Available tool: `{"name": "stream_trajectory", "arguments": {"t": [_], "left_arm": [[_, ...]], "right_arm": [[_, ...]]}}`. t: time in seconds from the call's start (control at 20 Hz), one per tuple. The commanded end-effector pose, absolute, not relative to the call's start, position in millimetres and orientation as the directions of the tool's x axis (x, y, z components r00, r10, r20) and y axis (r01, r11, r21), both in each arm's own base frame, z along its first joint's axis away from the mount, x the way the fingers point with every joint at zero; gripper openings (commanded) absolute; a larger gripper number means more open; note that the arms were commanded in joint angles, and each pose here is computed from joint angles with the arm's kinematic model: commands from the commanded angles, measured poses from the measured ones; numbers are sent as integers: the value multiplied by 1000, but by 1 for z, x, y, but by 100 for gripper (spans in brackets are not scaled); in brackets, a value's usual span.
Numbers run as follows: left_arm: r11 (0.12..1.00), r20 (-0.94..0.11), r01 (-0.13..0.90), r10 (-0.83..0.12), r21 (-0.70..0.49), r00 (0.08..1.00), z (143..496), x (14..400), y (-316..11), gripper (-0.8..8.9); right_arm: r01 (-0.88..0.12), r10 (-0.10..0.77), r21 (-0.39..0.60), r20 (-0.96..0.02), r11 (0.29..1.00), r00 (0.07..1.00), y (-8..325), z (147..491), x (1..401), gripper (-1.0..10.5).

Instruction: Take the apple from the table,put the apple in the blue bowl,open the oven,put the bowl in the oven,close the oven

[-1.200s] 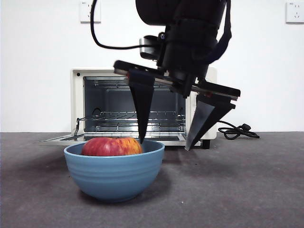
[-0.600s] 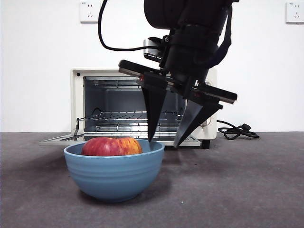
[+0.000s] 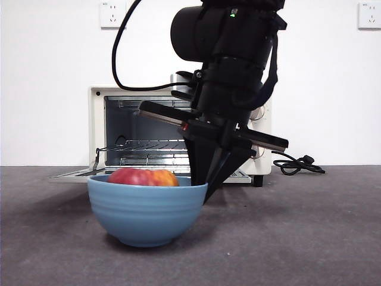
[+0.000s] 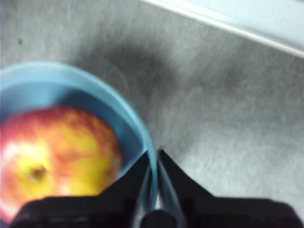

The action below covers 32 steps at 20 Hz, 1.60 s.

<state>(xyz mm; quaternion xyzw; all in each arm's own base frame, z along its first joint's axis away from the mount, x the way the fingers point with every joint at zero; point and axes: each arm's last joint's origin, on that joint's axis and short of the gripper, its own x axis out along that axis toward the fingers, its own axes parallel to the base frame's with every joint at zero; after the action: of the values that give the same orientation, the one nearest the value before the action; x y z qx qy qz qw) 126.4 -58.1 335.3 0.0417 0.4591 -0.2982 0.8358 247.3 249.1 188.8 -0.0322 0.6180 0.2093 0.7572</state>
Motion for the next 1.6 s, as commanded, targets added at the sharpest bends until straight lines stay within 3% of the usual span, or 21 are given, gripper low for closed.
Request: {"name": "stream_trajectory", "arguments": {"t": [0.05,0.35,0.5,0.7,1.0,1.2,1.6], "left_arm": [[815,-793,544,-461,-200,399,333,126,-58,-5],[817,-787,541,-464,-202,406,334,127,-59,-5],[823,-783,527,-467,-213,412,334,128,-59,-5],[821,-766,531,-476,-211,432,335,131,-60,-5],[820,-761,533,-479,-210,437,335,136,-62,-5],[821,-770,530,-475,-213,426,334,135,-62,-5],[821,-771,530,-474,-213,425,334,135,-62,-5]], "right_arm": [[-370,289,211,-942,905,169,253,201,250,-12],[-386,307,174,-898,906,316,260,259,271,-12],[-327,353,227,-842,917,408,247,279,301,-12],[-248,349,263,-832,932,430,230,301,344,-12],[-174,289,239,-877,955,384,230,294,392,-12],[-92,289,275,-877,957,384,224,278,411,-12],[6,260,288,-871,957,417,214,277,419,-12]]}}
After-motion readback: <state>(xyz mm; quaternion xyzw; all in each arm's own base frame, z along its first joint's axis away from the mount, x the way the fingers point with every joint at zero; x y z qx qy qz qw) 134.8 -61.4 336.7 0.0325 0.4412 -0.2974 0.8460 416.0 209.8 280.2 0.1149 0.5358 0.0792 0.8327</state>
